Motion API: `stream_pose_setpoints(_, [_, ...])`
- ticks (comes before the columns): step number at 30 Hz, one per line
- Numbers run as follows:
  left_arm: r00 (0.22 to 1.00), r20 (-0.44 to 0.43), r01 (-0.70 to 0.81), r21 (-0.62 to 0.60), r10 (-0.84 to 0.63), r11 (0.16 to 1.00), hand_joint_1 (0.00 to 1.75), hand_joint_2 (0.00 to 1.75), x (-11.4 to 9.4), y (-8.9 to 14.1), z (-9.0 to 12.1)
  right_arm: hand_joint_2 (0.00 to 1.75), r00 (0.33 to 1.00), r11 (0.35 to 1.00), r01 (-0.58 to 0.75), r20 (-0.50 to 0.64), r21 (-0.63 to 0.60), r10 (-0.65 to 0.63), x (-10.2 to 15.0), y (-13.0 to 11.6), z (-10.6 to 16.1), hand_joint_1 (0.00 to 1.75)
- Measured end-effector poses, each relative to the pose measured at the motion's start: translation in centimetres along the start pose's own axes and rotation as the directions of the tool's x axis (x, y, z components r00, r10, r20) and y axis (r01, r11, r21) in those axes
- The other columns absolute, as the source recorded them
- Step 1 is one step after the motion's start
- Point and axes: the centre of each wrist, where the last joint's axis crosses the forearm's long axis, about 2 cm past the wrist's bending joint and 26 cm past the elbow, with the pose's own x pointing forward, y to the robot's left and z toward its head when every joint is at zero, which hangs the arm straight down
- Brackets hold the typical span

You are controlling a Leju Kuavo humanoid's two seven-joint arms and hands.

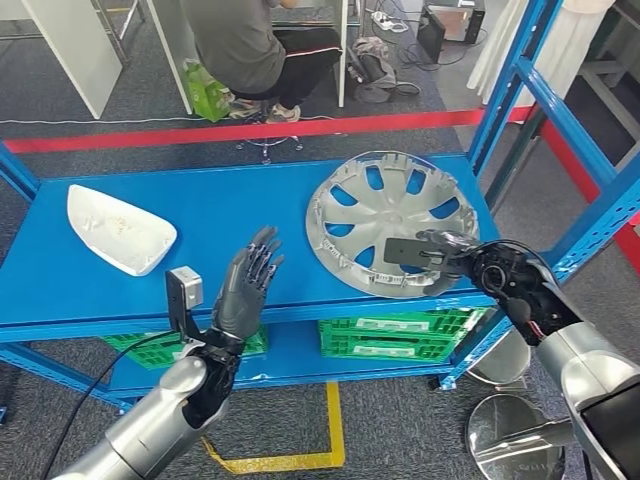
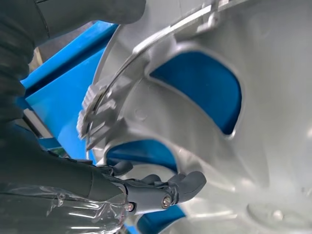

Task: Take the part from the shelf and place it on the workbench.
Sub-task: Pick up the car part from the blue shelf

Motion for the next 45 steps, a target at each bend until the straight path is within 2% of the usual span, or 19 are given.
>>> stream_pose_setpoints(16, [1.0, 0.011, -0.004, 0.005, 0.004, 1.0, 0.0, 0.0, -0.1, 0.0, -0.2, 1.75, 0.999, 0.995, -0.027, 0.033, 0.097, 0.023, 1.0, 0.4, -1.2, 0.0])
stream_pose_setpoints(26, [1.0, 0.022, -0.001, 0.028, 0.0, 1.0, 0.0, 0.0, -0.1, 0.2, -0.1, 1.75, 0.995, 0.995, -0.016, 0.097, 0.099, 0.007, 3.8, 1.7, -3.2, 0.0])
stream_pose_setpoints(32, [1.0, 0.021, 0.002, 0.038, -0.002, 0.999, 0.0, 0.0, -0.1, 0.5, 0.0, 1.75, 0.991, 0.995, 0.034, 0.124, 0.089, -0.045, 4.5, 2.1, -3.7, 0.0])
stream_pose_setpoints(33, [1.0, 0.02, 0.002, 0.039, -0.003, 0.999, 0.0, 0.0, -0.1, 0.5, 0.0, 1.75, 0.991, 0.996, 0.038, 0.126, 0.087, -0.049, 4.6, 2.1, -3.8, 0.25])
stream_pose_setpoints(36, [1.0, 0.02, 0.003, 0.04, -0.004, 0.999, 0.0, 0.0, -0.1, 0.5, 0.0, 1.75, 0.99, 0.995, 0.052, 0.127, 0.082, -0.062, 4.8, 2.2, -3.9, 1.55])
stream_pose_setpoints(37, [1.0, 0.02, 0.003, 0.041, -0.004, 0.999, 0.0, 0.0, -0.1, 0.6, 0.0, 1.75, 0.99, 0.995, 0.06, 0.125, 0.078, -0.07, 4.8, 2.3, -3.9, 1.75])
stream_pose_setpoints(45, [1.0, 0.02, 0.013, 0.041, -0.014, 0.999, 0.0, 0.0, -0.1, 0.7, 0.1, 1.75, 0.986, 0.993, 0.103, 0.125, 0.052, -0.109, 4.8, 2.6, -4.0, 1.75])
